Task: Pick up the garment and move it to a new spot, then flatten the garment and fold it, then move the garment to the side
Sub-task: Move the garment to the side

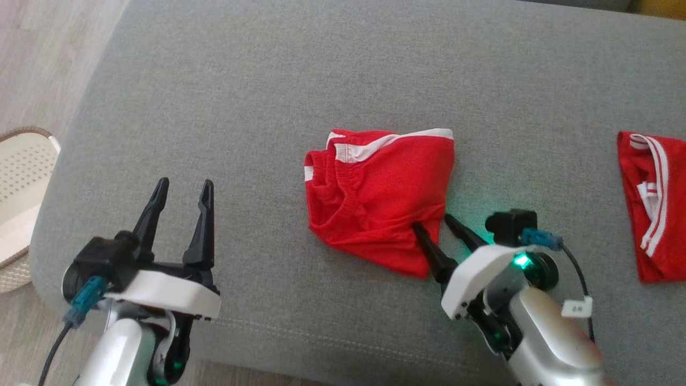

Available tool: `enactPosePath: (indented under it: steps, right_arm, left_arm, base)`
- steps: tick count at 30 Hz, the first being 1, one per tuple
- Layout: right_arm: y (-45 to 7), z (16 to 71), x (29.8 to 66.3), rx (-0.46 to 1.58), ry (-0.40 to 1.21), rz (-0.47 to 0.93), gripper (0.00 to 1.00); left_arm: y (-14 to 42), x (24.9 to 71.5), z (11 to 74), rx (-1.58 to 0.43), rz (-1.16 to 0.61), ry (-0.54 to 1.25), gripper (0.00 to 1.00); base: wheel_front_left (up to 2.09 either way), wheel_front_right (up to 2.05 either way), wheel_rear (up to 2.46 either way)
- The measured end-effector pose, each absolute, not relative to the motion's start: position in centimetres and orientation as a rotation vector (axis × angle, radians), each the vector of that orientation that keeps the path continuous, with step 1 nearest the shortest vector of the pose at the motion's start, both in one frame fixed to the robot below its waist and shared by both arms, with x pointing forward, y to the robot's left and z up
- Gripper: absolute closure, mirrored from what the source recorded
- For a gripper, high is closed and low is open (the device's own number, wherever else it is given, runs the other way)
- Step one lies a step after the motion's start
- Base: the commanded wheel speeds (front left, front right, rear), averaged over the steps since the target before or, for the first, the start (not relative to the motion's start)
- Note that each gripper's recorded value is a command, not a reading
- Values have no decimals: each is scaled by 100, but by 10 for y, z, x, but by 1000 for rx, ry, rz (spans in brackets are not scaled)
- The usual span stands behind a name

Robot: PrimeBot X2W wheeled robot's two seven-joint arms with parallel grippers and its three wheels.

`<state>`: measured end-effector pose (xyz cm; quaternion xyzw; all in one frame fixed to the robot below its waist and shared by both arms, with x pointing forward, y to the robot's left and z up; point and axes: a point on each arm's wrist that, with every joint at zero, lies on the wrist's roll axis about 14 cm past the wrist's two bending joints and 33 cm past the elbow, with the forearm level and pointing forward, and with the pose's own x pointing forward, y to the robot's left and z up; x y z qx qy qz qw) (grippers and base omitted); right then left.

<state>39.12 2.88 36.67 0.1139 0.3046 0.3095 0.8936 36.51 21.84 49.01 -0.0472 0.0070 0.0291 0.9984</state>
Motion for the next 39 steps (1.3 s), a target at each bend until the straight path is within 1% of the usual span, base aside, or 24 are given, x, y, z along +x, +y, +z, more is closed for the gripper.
enactPosePath:
  steps: [3, 4, 5, 6, 7, 16, 23, 26, 30, 35, 36, 39]
  right_arm:
    - [37, 366, 395, 241, 646, 666, 0]
    - [39, 366, 395, 247, 649, 672, 6]
    - [40, 366, 395, 248, 650, 677, 56]
    - [40, 366, 395, 249, 651, 679, 56]
    - [41, 367, 395, 254, 651, 680, 100]
    - [35, 369, 397, 242, 615, 661, 100]
    - [11, 371, 406, 132, 572, 621, 100]
    - [-14, 376, 415, 69, 553, 585, 100]
    - [-61, 388, 429, -22, 527, 511, 100]
    - [-131, 400, 428, -123, 544, 388, 100]
    - [-131, 400, 428, -123, 544, 388, 100]
    - [-172, 420, 433, -159, 522, 297, 100]
  left_arm:
    - [218, 366, 488, -96, 58, 20, 0]
    - [217, 367, 487, -98, 57, 22, 0]
    - [217, 367, 487, -99, 56, 20, 0]
    - [216, 368, 487, -100, 55, 16, 0]
    - [216, 369, 487, -101, 54, 16, 0]
    - [212, 376, 498, -112, 39, -22, 0]
    - [206, 384, 512, -121, 26, -73, 0]
    - [197, 388, 514, -126, 1, -82, 0]
    - [184, 396, 515, -130, -40, -87, 0]
    - [164, 405, 514, -147, -101, -89, 0]
    - [164, 405, 514, -147, -101, -89, 0]
    - [152, 412, 514, -148, -137, -91, 0]
  base:
    - [0, 0, 0]
    - [0, 0, 0]
    - [0, 0, 0]
    - [0, 0, 0]
    - [0, 0, 0]
    - [0, 0, 0]
    - [0, 0, 0]
    - [0, 0, 0]
    - [0, 0, 0]
    - [0, 0, 0]
    - [0, 0, 0]
    - [0, 0, 0]
